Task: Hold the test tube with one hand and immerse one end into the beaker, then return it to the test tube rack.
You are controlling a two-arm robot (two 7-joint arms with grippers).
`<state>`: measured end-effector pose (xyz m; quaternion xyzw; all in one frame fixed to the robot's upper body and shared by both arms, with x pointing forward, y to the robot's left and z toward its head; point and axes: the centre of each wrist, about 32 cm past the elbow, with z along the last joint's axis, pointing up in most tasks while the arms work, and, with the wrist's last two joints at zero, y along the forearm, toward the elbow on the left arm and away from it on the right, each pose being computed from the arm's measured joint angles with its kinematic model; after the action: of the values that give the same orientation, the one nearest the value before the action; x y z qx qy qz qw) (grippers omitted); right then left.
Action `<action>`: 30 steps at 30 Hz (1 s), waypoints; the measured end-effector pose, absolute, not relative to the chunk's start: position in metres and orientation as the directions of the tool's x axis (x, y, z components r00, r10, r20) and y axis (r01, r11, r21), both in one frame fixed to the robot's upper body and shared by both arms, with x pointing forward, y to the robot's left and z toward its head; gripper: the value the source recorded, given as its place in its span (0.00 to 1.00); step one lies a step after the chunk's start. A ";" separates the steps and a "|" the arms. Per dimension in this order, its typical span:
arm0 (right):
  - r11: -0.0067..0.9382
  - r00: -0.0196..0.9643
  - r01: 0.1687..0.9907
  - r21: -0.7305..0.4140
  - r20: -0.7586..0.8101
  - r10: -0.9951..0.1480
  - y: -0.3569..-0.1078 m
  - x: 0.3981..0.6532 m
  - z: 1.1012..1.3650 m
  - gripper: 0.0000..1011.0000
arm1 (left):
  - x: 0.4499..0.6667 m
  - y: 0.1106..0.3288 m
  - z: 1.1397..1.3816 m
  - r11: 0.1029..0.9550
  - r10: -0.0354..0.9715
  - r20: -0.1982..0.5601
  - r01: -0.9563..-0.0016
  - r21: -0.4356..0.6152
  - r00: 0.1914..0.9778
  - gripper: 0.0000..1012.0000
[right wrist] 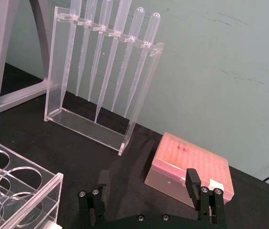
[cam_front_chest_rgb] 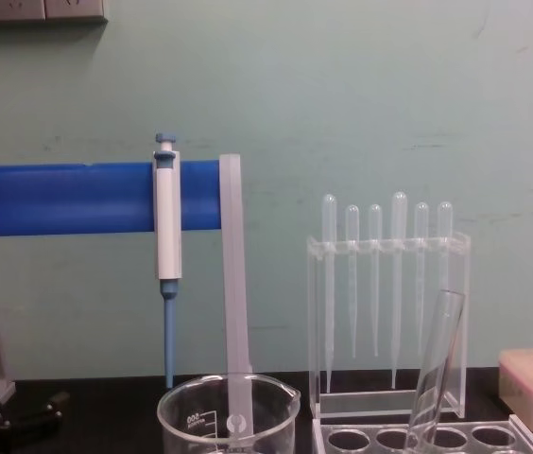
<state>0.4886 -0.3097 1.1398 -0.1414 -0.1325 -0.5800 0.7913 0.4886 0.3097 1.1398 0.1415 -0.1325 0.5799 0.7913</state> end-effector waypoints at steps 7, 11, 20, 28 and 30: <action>0.287 0.292 0.955 -0.070 0.374 -0.880 -0.310 0.489 1.140 0.99 | 0.489 0.310 1.140 0.287 0.880 0.374 -0.955 0.070 0.292 0.99; 0.287 0.292 0.955 -0.070 0.374 -0.880 -0.310 0.489 1.140 0.99 | 0.489 0.310 1.140 0.287 0.880 0.374 -0.955 0.070 0.292 0.99; 0.287 0.292 0.955 -0.070 0.374 -0.880 -0.310 0.489 1.140 0.99 | 0.489 0.310 1.140 0.287 0.880 0.374 -0.955 0.070 0.292 0.99; 0.287 0.292 0.955 -0.070 0.374 -0.880 -0.310 0.489 1.140 0.99 | 0.489 0.310 1.140 0.287 0.880 0.374 -0.955 0.070 0.292 0.99; 0.287 0.292 0.955 -0.070 0.374 -0.880 -0.310 0.489 1.140 0.99 | 0.489 0.310 1.140 0.287 0.880 0.374 -0.955 0.070 0.292 0.99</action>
<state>0.4886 -0.3097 1.1398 -0.1415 -0.1325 -0.5799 0.7913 0.4886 0.3097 1.1398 0.1415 -0.1324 0.5799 0.7913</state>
